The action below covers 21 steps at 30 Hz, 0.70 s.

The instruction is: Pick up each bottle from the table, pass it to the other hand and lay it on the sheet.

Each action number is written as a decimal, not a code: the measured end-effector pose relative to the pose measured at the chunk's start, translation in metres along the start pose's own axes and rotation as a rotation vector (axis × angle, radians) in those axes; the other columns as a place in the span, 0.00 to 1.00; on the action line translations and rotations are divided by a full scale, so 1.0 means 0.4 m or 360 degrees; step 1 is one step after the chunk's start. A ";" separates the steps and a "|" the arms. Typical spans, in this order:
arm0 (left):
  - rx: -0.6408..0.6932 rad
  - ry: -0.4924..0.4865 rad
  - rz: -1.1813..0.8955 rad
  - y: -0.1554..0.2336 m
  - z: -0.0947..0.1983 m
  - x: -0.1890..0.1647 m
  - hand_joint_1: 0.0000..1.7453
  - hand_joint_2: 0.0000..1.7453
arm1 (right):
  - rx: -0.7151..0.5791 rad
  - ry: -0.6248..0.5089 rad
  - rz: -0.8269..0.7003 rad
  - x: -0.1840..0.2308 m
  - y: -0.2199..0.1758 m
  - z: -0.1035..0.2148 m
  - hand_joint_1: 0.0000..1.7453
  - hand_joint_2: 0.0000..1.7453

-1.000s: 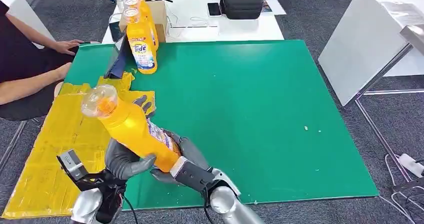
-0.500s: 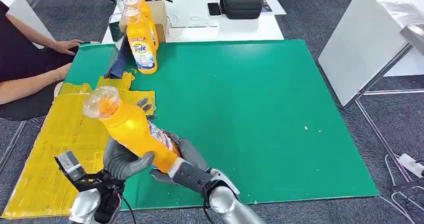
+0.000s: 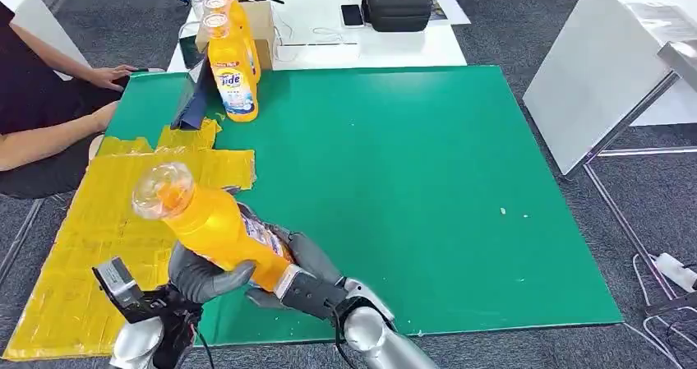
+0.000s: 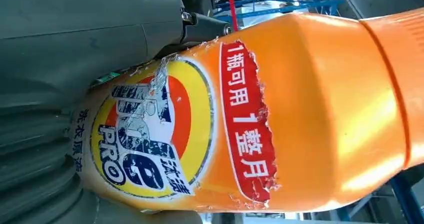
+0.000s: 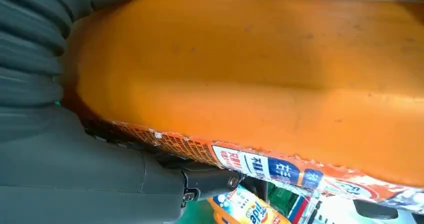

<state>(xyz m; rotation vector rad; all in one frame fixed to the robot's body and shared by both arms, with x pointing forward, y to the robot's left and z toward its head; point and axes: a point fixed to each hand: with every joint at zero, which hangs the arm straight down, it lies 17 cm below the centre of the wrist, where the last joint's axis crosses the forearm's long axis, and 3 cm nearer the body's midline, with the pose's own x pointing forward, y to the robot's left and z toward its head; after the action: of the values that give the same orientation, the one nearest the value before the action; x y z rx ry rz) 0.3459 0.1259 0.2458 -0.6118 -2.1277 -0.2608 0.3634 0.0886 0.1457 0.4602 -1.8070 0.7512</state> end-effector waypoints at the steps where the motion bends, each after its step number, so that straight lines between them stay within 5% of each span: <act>1: -0.0006 0.0002 -0.0012 -0.001 0.001 -0.001 1.00 1.00 | -0.0006 0.0000 0.0005 0.000 -0.002 0.000 0.13 1.00; 2: -0.0009 0.0004 -0.0021 -0.002 0.003 -0.002 1.00 1.00 | -0.0013 0.0001 0.0015 -0.002 -0.005 0.000 0.00 1.00; 21: 0.0018 0.0022 -0.0427 0.020 0.034 0.003 1.00 1.00 | -0.0489 -0.0032 0.0152 0.011 -0.328 0.074 0.00 1.00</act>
<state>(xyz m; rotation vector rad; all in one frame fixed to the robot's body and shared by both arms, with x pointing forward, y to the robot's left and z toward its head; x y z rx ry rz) 0.3399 0.1387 0.2386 -0.3150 -2.1950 -0.3992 0.4241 -0.0268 0.1785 0.1808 -1.9332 0.5210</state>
